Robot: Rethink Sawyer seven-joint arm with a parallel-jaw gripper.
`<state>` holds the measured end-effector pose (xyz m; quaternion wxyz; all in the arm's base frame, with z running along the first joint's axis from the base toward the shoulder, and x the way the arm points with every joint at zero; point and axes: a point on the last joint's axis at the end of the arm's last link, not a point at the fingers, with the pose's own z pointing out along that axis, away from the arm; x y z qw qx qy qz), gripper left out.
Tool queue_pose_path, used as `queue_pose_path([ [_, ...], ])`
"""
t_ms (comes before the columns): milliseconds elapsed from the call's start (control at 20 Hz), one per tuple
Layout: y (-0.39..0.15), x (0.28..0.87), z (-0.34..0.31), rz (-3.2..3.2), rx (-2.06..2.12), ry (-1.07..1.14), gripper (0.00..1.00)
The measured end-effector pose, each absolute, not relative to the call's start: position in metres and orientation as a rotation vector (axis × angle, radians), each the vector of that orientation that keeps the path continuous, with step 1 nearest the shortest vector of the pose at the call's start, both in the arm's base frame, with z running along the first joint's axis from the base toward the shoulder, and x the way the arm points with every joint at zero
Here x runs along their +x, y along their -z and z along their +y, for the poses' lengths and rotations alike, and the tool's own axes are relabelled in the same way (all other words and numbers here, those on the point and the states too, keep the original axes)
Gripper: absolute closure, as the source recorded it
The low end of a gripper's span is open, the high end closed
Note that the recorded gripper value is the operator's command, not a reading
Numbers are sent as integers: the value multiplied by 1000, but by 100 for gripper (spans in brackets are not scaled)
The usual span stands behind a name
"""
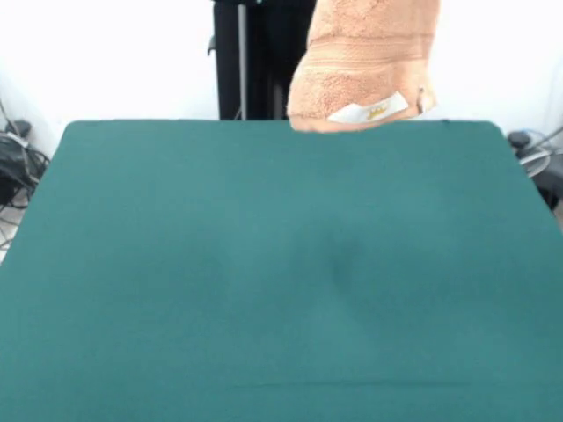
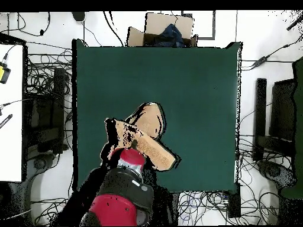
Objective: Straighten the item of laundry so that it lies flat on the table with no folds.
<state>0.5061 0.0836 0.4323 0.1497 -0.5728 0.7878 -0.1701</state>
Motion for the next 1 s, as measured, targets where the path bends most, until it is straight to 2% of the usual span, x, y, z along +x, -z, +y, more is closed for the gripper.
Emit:
queue_pose_path([
  [400,-442,510,68,2224,-1654,789,100],
  [1000,-452,514,81,2250,-1451,864,100],
])
